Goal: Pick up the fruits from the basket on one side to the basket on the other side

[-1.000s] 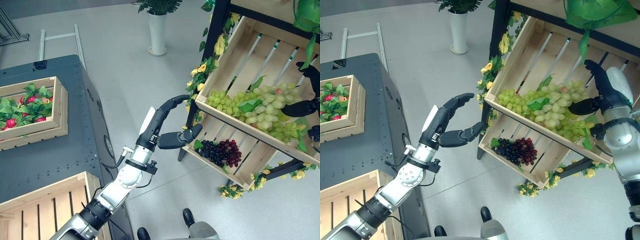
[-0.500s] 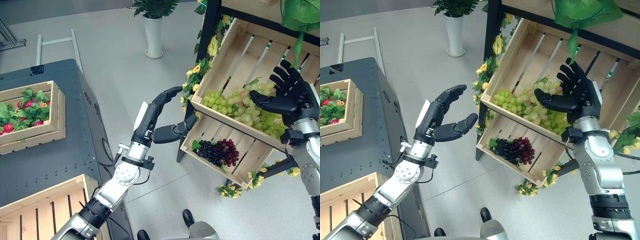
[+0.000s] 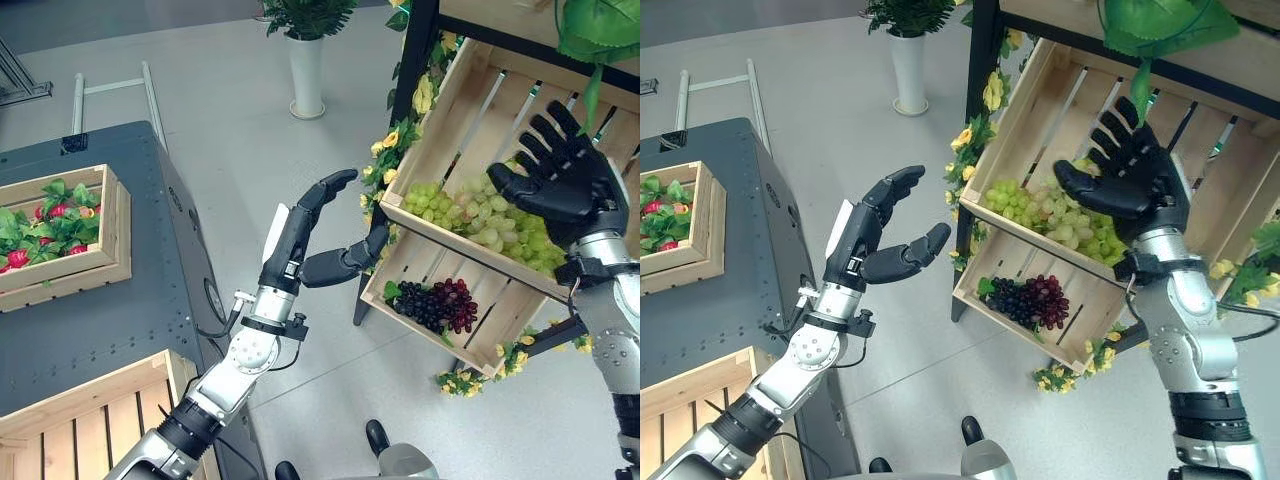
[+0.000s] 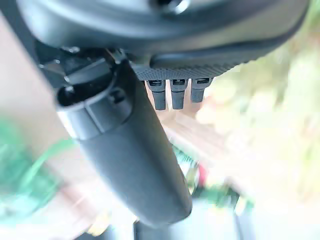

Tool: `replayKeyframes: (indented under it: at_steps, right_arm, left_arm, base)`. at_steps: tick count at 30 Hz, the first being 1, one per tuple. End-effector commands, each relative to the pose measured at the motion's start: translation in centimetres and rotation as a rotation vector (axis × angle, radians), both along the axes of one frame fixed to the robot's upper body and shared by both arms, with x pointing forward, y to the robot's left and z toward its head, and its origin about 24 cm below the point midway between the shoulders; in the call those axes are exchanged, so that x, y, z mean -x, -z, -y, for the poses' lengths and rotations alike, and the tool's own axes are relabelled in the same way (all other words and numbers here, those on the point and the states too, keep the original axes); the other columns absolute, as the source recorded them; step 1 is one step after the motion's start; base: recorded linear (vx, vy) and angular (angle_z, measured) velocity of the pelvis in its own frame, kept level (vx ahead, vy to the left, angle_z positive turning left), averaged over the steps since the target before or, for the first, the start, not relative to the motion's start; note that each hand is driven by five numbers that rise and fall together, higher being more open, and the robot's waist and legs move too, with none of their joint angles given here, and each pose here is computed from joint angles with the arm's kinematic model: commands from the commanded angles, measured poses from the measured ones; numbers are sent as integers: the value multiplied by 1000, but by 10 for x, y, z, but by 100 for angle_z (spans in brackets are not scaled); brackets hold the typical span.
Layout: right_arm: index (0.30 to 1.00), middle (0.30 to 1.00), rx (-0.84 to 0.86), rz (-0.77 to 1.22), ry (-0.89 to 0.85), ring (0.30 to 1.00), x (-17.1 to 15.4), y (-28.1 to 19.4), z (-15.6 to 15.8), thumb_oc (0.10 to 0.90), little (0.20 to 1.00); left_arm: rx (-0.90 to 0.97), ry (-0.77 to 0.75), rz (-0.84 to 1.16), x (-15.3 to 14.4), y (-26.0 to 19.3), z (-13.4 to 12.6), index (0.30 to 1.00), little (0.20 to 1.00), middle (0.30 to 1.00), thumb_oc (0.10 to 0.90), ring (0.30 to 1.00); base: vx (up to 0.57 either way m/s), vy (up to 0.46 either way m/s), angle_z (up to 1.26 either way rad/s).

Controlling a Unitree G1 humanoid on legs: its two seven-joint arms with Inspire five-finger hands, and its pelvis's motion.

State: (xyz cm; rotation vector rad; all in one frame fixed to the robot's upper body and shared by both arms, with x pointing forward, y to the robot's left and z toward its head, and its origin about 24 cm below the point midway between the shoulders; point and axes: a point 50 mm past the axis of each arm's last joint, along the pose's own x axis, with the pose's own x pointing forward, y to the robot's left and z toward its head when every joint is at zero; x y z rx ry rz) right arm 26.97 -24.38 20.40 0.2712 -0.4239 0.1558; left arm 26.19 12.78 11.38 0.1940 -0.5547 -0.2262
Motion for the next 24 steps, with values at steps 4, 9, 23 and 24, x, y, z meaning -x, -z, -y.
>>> replayKeyframes:
  at_steps: [4,9,23,24]
  right_arm:
    - [900,900,-31,564,-223,900,46,-74,-25,800,900]
    - [900,900,-12,676,-340,900,58,-74,-41,800,900]
    - [900,900,-289,175,-642,900,34,12,-103,800,900]
    - [900,900,-301,138,-640,900,33,22,-106,800,900]
  left_arm:
    - [99,27,226,3,-33,6,900,900,900,800,900]
    - [119,15,221,4,-31,8,900,900,900,800,900]
    - [229,-47,130,6,-17,1,900,900,900,800,900]
    - [234,-56,119,6,-14,-1,900,900,900,800,900]
  base:
    - [0,0,0]
    - [0,0,0]
    - [-7,-1,3]
    - [-15,-16,9]
